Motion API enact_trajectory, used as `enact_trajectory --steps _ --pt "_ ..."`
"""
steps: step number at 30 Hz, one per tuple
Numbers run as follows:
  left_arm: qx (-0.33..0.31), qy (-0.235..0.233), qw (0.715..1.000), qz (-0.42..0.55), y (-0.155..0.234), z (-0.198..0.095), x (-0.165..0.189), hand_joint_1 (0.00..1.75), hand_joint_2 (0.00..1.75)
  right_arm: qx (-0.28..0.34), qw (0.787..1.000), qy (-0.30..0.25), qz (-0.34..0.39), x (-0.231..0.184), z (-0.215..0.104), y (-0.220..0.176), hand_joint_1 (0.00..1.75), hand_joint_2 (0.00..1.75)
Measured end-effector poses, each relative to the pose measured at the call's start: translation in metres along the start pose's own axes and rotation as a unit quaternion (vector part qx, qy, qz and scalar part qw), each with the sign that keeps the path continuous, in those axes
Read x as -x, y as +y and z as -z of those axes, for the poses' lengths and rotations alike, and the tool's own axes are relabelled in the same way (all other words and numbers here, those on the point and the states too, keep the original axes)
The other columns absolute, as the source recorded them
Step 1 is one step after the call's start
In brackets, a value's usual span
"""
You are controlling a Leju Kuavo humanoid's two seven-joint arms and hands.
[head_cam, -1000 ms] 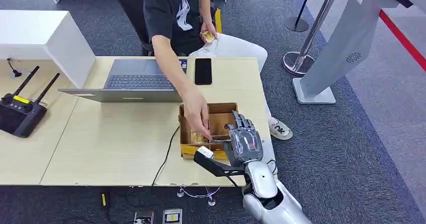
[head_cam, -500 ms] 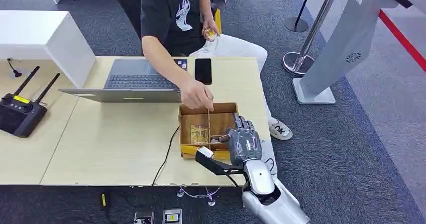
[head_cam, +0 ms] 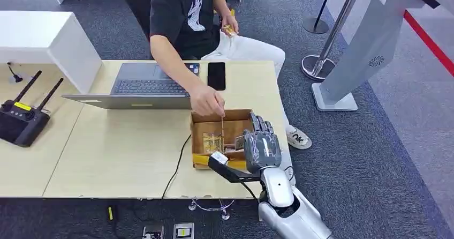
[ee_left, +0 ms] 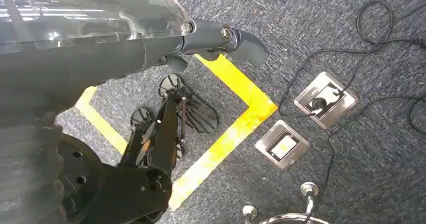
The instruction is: Pass the card to the sensor for recognition and then transmit it.
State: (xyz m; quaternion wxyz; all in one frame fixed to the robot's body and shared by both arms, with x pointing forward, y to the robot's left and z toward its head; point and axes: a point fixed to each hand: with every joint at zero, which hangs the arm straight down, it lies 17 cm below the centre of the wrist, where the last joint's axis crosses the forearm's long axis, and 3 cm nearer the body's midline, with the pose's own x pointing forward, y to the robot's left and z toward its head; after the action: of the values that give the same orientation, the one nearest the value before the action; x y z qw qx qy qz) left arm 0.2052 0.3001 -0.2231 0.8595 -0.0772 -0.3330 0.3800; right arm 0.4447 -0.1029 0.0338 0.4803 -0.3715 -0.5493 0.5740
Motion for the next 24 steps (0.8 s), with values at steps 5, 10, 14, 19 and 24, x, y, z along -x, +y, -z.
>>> enact_trajectory --steps 5,10,14,19,24 --pt "0.004 -0.002 1.0 0.003 -0.002 0.0 0.0 0.0 1.75 0.072 0.997 -0.016 0.013 -0.013 0.0 -0.061 1.75 1.75" --pt "0.006 -0.005 1.0 0.004 -0.002 -0.001 -0.001 0.0 1.75 0.121 0.992 -0.03 0.025 -0.021 -0.008 -0.103 1.75 1.75" --pt "0.009 -0.006 1.0 0.008 -0.003 -0.001 0.0 0.0 1.75 0.158 0.985 -0.05 0.039 -0.033 -0.017 -0.137 1.75 1.75" --pt "0.013 -0.005 1.0 0.016 -0.007 0.0 -0.001 0.0 1.75 0.172 0.978 -0.08 0.084 -0.045 -0.016 -0.161 1.75 1.75" --pt "0.018 0.002 1.0 0.022 -0.014 0.003 -0.002 0.0 1.75 0.173 0.973 -0.096 0.12 -0.05 -0.005 -0.179 1.75 1.75"
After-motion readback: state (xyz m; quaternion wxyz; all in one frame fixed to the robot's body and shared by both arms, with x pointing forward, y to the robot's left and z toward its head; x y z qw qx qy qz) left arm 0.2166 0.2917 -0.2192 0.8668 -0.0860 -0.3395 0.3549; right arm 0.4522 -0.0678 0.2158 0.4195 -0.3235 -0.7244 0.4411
